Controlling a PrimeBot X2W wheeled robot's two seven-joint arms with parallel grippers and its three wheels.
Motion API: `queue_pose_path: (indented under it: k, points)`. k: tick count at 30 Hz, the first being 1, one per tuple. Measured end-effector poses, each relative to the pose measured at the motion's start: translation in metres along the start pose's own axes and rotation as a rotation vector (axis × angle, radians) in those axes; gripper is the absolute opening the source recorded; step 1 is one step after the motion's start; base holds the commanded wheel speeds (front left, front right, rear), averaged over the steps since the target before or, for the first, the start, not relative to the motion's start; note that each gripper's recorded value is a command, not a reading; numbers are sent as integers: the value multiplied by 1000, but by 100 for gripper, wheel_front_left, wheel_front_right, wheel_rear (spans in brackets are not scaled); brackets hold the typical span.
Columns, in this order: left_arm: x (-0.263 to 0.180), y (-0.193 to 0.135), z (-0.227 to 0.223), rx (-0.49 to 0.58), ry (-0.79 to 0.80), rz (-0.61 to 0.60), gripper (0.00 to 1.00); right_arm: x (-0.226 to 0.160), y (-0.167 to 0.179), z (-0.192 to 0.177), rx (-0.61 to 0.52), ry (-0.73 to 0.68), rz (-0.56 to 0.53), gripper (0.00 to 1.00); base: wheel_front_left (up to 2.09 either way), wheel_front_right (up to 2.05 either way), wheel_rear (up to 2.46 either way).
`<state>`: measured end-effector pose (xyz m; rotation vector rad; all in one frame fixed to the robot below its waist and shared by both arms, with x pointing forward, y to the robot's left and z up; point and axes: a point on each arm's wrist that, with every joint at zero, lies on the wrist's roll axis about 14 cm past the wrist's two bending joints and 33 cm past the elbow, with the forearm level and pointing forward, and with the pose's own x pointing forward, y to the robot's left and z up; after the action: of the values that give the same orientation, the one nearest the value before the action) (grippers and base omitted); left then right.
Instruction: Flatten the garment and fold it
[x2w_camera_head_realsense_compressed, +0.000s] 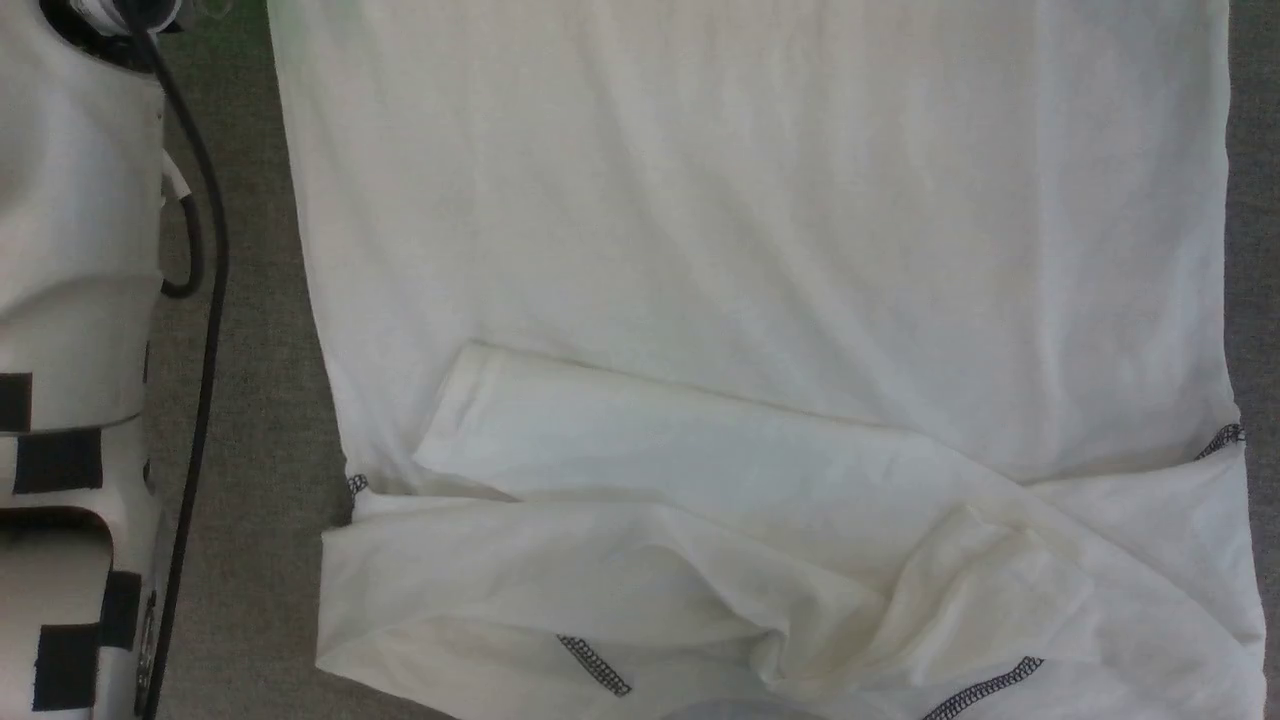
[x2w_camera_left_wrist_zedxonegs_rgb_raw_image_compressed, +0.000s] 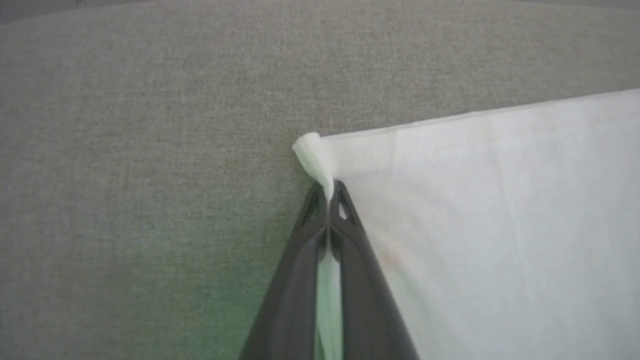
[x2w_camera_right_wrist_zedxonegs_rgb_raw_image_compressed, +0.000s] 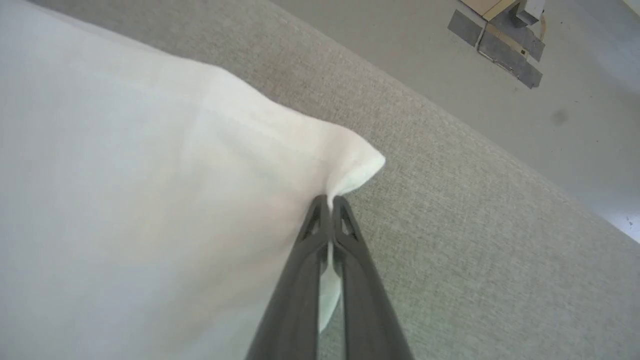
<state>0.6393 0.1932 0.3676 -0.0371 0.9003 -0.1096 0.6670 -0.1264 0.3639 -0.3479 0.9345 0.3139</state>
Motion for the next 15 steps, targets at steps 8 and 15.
queue_pose_path:
  k: [8,15]
  points:
    - [-13,12,40,16,-269,71,0,-13,-17,32,20,-161,-47,0,0,0,0]
    - [-48,8,105,106,-570,90,0,-40,-40,77,54,-375,-117,0,0,0,0]
